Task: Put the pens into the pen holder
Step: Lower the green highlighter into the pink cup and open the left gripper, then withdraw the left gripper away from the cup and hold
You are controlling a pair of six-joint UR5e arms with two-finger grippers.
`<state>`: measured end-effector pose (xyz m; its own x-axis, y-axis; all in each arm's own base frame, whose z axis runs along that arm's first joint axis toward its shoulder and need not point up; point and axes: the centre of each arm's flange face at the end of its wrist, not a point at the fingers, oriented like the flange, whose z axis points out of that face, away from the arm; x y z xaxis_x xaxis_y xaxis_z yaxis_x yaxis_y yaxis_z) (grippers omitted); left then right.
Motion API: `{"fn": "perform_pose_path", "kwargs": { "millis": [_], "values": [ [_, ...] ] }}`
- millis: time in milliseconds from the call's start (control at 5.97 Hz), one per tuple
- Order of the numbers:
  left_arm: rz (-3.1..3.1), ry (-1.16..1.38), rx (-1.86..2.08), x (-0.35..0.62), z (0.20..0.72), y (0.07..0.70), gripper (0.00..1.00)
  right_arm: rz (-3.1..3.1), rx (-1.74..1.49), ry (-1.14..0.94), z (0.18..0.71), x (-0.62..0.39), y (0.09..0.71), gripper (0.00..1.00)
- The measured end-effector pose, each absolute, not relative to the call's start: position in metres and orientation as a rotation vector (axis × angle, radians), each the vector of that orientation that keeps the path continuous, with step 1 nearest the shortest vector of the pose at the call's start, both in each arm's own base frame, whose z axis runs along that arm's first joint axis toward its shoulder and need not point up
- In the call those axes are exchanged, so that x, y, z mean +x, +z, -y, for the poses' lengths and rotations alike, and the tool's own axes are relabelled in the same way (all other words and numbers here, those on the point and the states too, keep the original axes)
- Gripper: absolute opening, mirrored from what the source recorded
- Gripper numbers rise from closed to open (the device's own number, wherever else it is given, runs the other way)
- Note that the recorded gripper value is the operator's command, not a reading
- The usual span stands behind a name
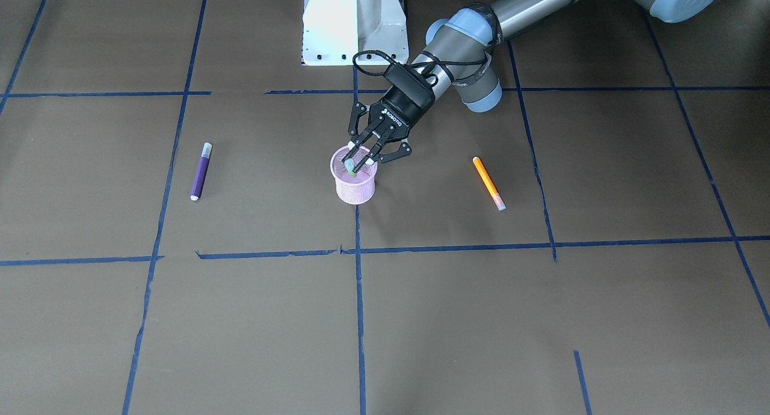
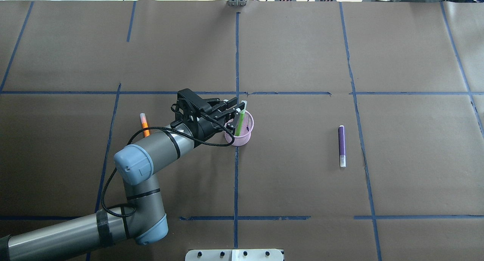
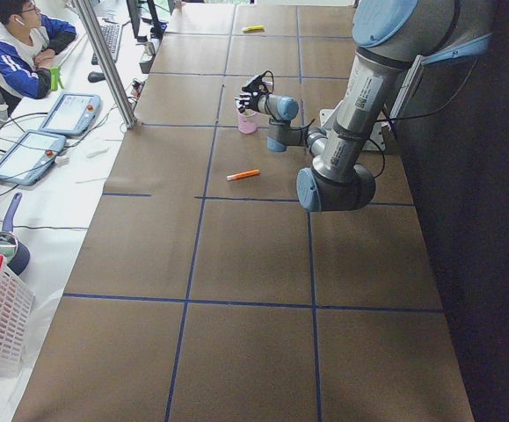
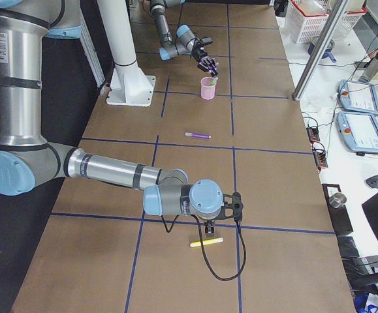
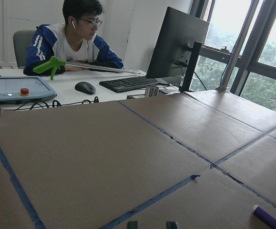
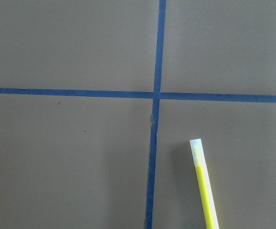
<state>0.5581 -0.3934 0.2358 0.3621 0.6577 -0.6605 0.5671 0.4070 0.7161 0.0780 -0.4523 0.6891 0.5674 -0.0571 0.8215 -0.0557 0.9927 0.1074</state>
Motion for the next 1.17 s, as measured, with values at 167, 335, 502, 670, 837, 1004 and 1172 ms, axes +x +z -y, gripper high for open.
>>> {"fn": "perform_pose_path", "kwargs": {
  "millis": [167,335,502,670,837,1004,1172],
  "values": [
    [-1.294,0.085,1.245,0.558,0.393,0.238,0.65,0.973,0.126,-0.001,0.452,0.078,0.689,1.0],
    [-1.301,0.088,1.243,0.559,0.391,0.236,1.0,0.974,0.126,-0.001,0.452,0.078,0.689,1.0],
    [-1.302,0.09,1.242,0.558,0.391,0.233,1.0,0.974,0.125,-0.001,0.452,0.078,0.689,1.0],
    [-1.292,0.091,1.241,0.555,0.394,0.227,1.0,0.974,0.125,-0.001,0.451,0.078,0.69,1.0],
    [-1.265,0.089,1.238,0.545,0.4,0.216,1.0,0.972,0.127,-0.003,0.451,0.078,0.69,1.0],
    [-1.211,0.091,1.221,0.528,0.411,0.202,1.0,0.966,0.127,-0.012,0.452,0.075,0.69,1.0],
    [-1.151,0.112,1.172,0.504,0.424,0.191,1.0,0.942,0.118,-0.031,0.454,0.068,0.694,1.0]
  ]
}}
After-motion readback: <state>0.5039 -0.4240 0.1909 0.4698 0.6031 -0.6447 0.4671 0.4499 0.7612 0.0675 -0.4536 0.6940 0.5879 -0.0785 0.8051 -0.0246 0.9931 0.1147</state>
